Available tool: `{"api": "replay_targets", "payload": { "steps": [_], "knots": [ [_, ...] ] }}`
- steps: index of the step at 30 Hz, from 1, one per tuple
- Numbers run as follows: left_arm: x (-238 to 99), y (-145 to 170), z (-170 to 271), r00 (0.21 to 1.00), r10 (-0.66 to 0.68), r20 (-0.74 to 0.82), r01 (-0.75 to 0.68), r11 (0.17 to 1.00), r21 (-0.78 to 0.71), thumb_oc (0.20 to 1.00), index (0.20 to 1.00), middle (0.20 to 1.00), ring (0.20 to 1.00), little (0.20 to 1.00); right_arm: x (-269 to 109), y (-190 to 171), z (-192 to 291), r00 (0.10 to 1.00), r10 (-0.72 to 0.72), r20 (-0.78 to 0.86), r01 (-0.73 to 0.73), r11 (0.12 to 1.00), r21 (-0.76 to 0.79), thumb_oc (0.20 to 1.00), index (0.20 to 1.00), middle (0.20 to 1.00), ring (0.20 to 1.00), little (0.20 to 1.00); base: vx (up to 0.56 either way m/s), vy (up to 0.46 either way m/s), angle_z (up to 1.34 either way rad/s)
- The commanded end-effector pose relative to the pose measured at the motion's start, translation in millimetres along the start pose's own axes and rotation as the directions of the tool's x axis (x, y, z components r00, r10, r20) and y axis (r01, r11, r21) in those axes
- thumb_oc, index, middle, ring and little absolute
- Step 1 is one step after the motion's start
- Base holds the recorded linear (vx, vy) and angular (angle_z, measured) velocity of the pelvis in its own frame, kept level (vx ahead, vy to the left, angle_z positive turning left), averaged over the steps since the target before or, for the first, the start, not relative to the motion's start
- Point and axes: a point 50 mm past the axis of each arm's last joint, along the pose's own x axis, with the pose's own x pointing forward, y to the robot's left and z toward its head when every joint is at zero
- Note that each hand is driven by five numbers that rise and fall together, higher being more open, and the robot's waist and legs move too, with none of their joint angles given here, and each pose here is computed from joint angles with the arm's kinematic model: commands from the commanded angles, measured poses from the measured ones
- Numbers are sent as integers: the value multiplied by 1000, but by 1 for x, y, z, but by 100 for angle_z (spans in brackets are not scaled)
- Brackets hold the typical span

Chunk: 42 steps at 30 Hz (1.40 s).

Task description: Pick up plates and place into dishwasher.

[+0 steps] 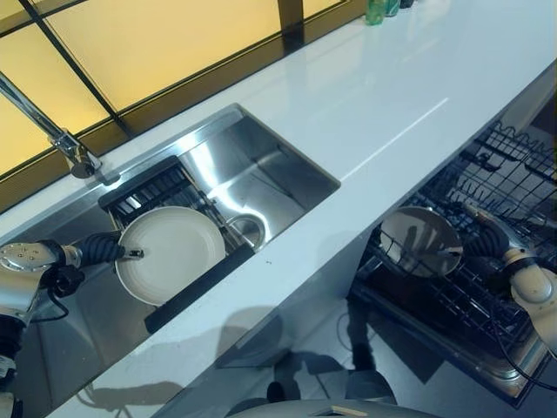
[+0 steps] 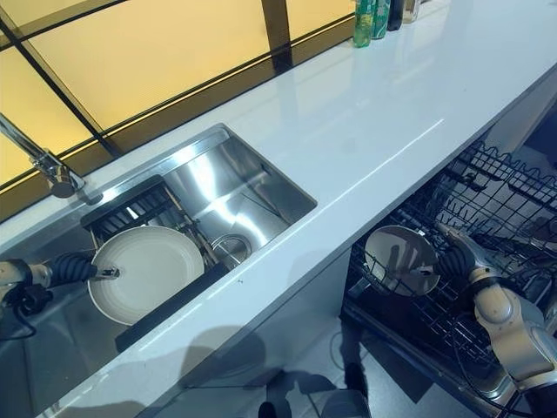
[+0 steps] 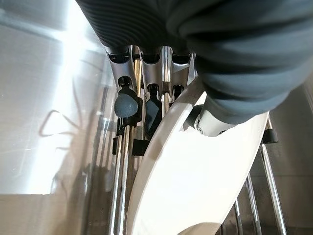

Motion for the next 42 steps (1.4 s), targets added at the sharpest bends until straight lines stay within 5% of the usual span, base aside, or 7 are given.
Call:
{"api": "replay_targets", "payload": {
  "steps": [1,7,13,22,26,36,42],
  "knots": [
    [-15,5,5,1000,12,-21,-10,996,90,200,200,200,200,200,-2,-15,8,997,-60,58,60,998,-2,1000,1000,1000,1000,1000,0,0,0],
    [-32,30,15,939,336,79,-342,936,87,200,200,200,200,200,-6,-19,4,991,-126,47,125,992,34,1000,1000,1000,1000,1000,-4,-20,7],
    [-51,37,26,727,637,254,-664,747,25,200,200,200,200,200,-17,-39,0,907,-420,40,411,901,141,1000,1000,1000,1000,1000,-51,-20,3],
    [-66,22,64,329,785,525,-882,454,-126,200,200,200,200,200,-28,-69,24,672,-732,110,679,669,302,1000,1000,1000,1000,1000,-11,-8,9],
    [-68,13,75,208,780,590,-893,397,-210,200,200,200,200,200,-31,-79,45,566,-805,180,712,587,387,1000,1000,1000,1000,1000,-2,-13,10],
    [-66,-19,119,-44,656,753,-828,398,-395,200,200,200,200,200,-35,-78,127,485,-731,480,362,667,651,1000,1000,1000,1000,1000,-2,-12,14],
    [-50,-55,159,-139,489,861,-763,502,-408,200,200,200,200,200,-28,-41,181,510,-543,667,-121,722,681,1000,1000,1000,1000,1000,-10,-27,14]
  ]
}}
